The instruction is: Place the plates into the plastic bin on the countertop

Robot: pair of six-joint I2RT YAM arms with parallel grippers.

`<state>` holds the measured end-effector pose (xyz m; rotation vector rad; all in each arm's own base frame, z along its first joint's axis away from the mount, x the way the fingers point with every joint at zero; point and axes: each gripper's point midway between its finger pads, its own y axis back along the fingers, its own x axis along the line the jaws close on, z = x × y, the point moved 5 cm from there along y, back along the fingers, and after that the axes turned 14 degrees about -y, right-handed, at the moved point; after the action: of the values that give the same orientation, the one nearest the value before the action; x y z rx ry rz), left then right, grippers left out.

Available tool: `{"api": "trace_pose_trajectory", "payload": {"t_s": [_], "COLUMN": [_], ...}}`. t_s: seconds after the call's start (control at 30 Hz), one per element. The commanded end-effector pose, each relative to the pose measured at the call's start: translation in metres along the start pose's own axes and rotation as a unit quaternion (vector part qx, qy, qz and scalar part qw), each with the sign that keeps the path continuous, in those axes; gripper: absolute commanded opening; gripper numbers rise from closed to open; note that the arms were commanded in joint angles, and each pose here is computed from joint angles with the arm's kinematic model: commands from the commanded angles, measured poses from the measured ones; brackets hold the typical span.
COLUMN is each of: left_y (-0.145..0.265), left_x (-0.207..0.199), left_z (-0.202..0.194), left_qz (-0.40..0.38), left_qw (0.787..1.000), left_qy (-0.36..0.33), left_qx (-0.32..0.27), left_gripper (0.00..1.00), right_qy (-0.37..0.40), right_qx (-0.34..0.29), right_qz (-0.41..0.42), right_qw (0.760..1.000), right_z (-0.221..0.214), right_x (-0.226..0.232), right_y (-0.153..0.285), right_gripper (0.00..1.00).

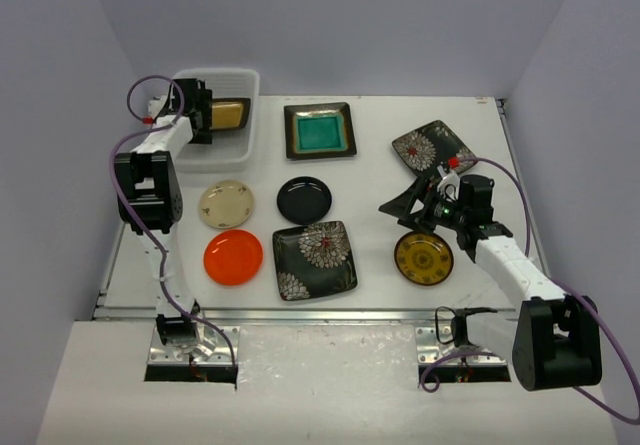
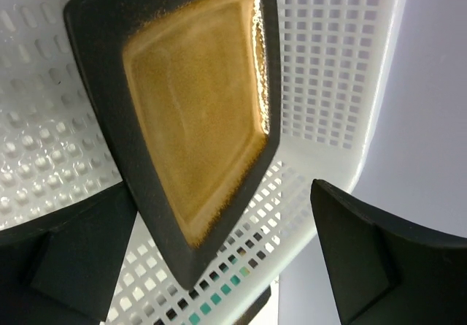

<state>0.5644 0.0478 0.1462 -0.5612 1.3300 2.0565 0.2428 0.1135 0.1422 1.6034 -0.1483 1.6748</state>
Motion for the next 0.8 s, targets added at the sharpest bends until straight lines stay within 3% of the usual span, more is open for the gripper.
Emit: {"api": "trace_pose_trajectory", "payload": {"t_s": [0.0, 0.17, 0.37, 0.43, 0.47, 0.6, 0.67, 0.73, 0.77], "left_y": [0.059, 0.096, 0.139, 0.158, 0.187, 0.236, 0.270, 0.310, 0.298], "left_x": [-0.042, -0.059, -0.080, -0.081, -0.085, -0.052, -0.021, 0.003, 0.016], "left_z": [0.035, 0.057, 0.082, 0.080, 0.084, 0.058, 0.040, 0.024, 0.014], "left_qz": [-0.083, -0.149, -0.206, -0.235, -0.264, -0.317, -0.347, -0.397, -0.382], "left_qw": [0.996, 0.988, 0.978, 0.972, 0.964, 0.945, 0.928, 0.896, 0.901], "left_qy": [0.019, 0.019, 0.001, -0.005, -0.010, -0.078, -0.124, -0.190, -0.191], "left_qx": [-0.016, -0.030, -0.036, -0.019, -0.017, 0.029, 0.048, 0.062, 0.079], "left_gripper": [1.00, 1.00, 1.00, 1.00, 1.00, 1.00, 1.00, 1.00, 1.00], "right_qy": [0.003, -0.054, -0.062, -0.079, -0.076, -0.030, -0.055, -0.120, -0.129], "right_qx": [-0.020, -0.015, -0.009, -0.040, -0.054, -0.086, -0.139, -0.169, -0.174], "right_qz": [-0.014, 0.025, 0.080, 0.073, 0.077, 0.083, 0.050, 0.044, 0.022], "right_qw": [1.000, 0.998, 0.995, 0.993, 0.993, 0.992, 0.987, 0.977, 0.976], "right_z": [0.012, 0.010, 0.011, 0.018, 0.020, 0.033, 0.049, 0.068, 0.069], "right_x": [0.003, 0.011, 0.027, 0.028, 0.032, 0.072, 0.070, 0.079, 0.065], "right_y": [-0.003, -0.008, -0.016, -0.025, -0.030, -0.064, -0.090, -0.108, -0.117], "right_gripper": [0.99, 0.99, 0.99, 0.99, 0.99, 0.99, 0.99, 0.99, 0.99]}}
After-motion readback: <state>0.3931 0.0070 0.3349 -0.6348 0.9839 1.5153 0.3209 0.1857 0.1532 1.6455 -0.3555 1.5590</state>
